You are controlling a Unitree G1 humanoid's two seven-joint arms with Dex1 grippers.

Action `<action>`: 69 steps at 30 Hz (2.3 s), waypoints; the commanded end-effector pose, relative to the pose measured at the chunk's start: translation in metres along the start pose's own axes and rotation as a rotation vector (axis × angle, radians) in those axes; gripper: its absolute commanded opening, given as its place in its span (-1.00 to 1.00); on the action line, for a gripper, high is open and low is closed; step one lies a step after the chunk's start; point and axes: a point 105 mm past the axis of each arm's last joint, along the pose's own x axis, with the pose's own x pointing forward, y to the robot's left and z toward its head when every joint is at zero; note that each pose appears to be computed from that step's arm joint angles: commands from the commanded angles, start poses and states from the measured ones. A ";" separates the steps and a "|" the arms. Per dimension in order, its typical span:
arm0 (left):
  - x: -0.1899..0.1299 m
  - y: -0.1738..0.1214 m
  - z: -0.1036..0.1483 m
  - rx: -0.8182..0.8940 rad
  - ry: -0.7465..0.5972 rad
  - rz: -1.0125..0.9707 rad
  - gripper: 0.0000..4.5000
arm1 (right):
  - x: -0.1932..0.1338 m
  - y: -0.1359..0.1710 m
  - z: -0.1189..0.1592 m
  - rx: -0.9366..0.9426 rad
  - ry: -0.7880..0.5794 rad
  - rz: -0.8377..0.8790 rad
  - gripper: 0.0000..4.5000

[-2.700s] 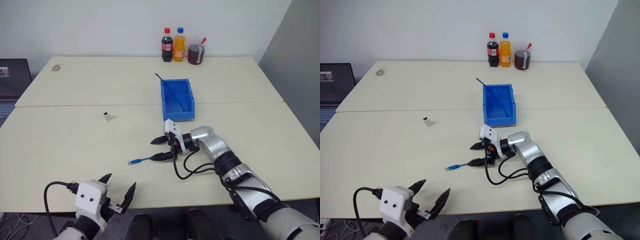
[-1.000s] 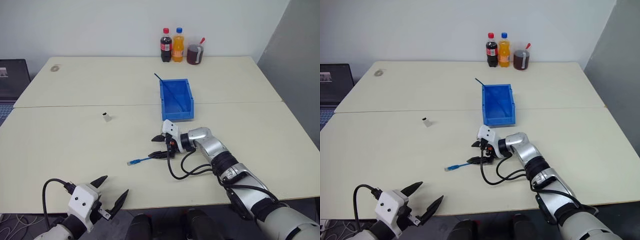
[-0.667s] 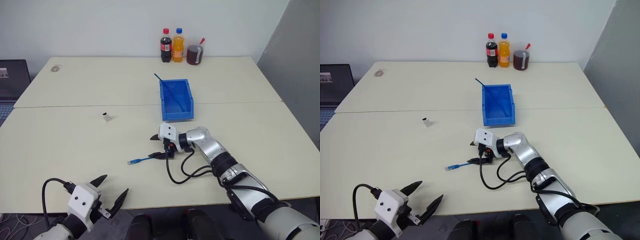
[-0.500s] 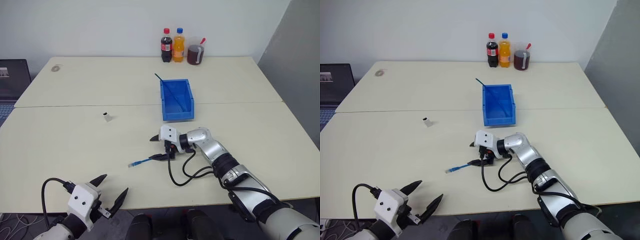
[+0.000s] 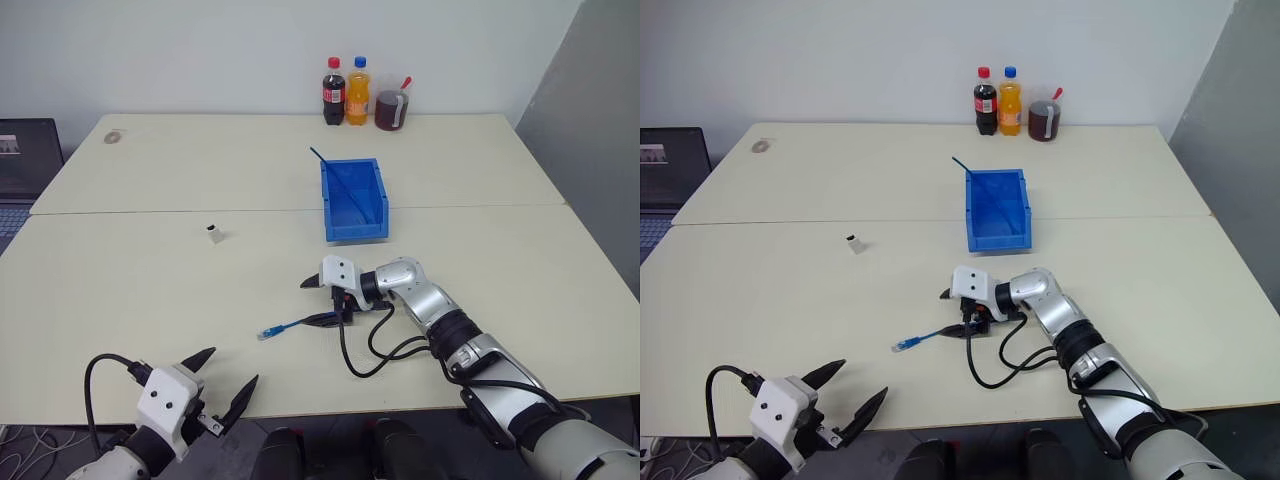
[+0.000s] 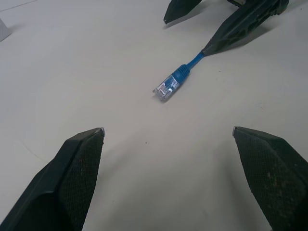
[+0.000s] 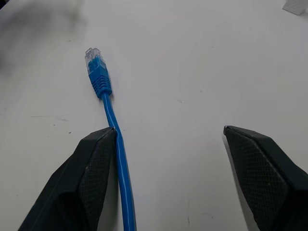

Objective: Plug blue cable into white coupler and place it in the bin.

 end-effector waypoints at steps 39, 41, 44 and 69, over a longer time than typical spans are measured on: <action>0.100 0.045 0.009 0.388 0.094 -0.807 0.70 | -0.120 0.045 0.024 0.169 -0.065 -0.259 0.73; 0.099 0.044 0.009 0.376 0.102 -0.827 0.57 | -0.121 0.046 0.022 0.178 -0.060 -0.275 0.73; 0.097 0.041 0.007 0.367 0.117 -0.855 0.19 | -0.122 0.044 0.021 0.183 -0.059 -0.295 0.73; 0.098 0.036 0.089 -0.166 -0.003 -0.762 -0.89 | -0.123 0.051 0.042 0.301 -0.166 -0.250 0.73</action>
